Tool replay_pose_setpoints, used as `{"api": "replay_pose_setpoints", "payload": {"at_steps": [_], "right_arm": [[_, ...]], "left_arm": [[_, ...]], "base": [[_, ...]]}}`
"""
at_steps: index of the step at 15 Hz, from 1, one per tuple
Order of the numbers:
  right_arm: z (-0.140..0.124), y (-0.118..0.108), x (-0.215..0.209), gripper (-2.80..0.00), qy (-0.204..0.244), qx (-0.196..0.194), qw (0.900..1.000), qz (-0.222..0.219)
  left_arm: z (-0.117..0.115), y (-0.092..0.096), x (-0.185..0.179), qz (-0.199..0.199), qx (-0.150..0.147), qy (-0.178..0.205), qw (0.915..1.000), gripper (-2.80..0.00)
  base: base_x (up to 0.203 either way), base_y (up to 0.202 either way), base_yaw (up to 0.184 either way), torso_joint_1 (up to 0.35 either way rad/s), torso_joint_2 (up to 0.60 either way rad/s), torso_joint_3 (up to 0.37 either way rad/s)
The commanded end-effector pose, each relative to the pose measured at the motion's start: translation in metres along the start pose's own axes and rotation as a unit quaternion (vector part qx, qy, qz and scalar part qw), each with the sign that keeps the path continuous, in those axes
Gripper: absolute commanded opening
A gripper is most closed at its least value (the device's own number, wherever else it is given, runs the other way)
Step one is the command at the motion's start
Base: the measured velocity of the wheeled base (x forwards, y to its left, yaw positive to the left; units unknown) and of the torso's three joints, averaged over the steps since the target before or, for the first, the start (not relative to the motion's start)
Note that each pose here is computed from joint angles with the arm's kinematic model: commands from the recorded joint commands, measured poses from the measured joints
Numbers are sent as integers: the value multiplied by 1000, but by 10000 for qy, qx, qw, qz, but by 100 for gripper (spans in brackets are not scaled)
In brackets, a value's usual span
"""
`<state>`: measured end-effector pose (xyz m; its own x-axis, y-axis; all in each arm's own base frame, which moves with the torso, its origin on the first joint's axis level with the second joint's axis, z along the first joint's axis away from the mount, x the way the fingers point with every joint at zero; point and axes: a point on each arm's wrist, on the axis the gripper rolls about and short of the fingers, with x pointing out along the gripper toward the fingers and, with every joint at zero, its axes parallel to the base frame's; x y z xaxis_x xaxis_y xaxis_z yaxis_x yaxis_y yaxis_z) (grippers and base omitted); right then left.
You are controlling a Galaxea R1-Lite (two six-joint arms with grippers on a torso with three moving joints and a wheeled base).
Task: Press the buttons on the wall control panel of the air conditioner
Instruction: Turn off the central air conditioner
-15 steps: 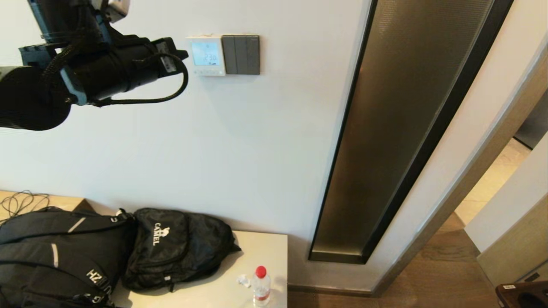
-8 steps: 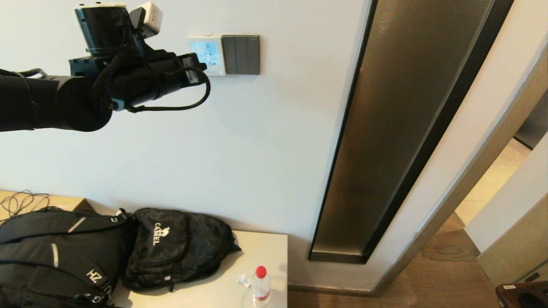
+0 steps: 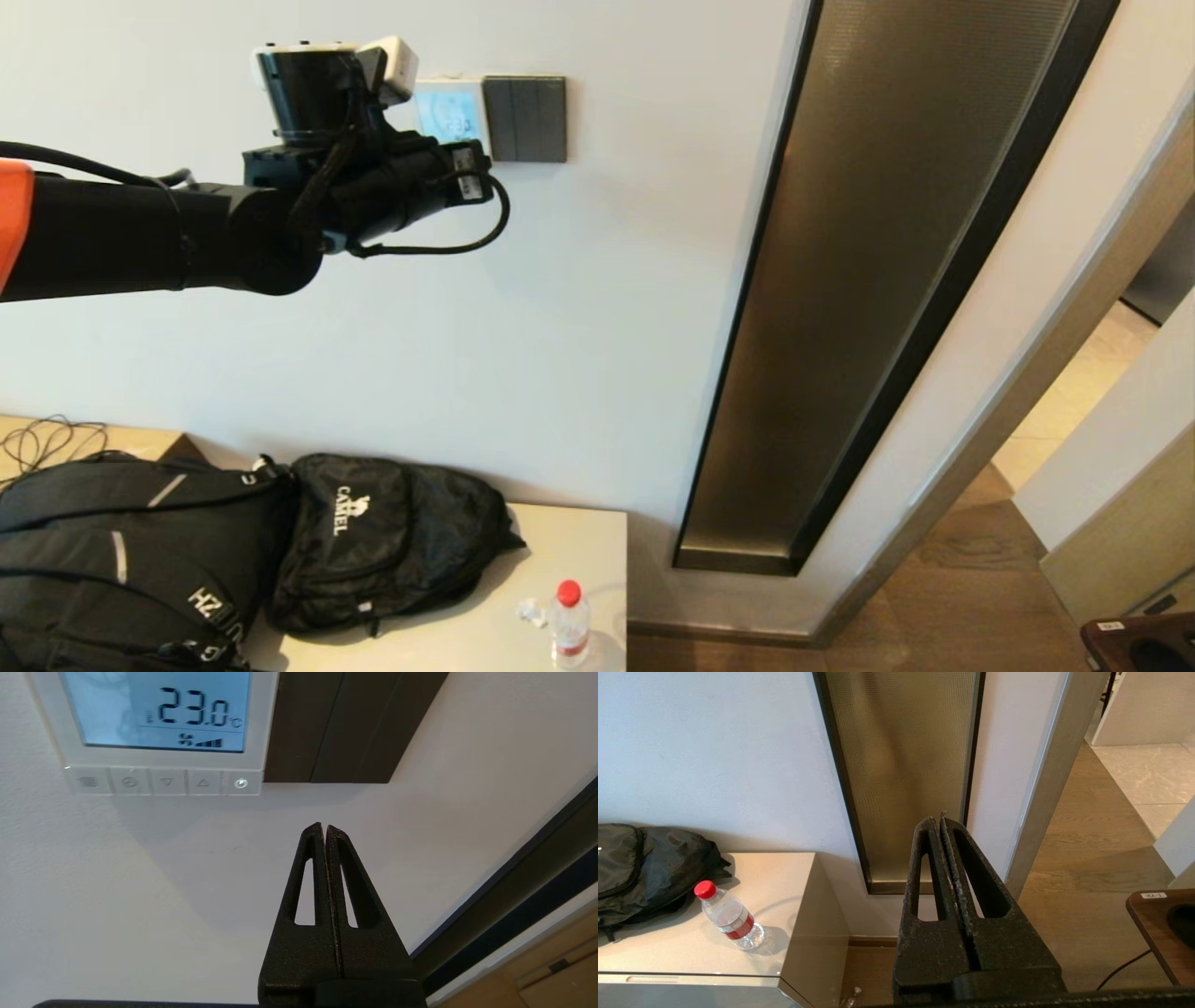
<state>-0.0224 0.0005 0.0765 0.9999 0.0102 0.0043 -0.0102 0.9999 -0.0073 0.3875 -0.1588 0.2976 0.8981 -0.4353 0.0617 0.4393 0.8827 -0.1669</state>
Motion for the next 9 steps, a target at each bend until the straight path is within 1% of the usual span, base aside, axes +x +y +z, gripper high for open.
{"api": "replay_pose_setpoints", "payload": {"at_steps": [1,3,5,9], "right_arm": [[0,0,0,-280,6,-2,10000,3],[0,0,0,-280,6,-2,10000,3],[0,0,0,-280,6,-2,10000,3],[0,0,0,-280,6,-2,10000,3]], "left_arm": [[-4,-1,8,-21,-5,-13,10000,-280],[-6,0,13,89,2,-43,10000,-280],[-9,1,16,247,127,-64,9996,-280],[-6,1,20,264,180,-156,9994,-280]], "base": [[0,0,0,0,0,0],[0,0,0,0,0,0],[0,0,0,0,0,0],[0,0,0,0,0,0]]}}
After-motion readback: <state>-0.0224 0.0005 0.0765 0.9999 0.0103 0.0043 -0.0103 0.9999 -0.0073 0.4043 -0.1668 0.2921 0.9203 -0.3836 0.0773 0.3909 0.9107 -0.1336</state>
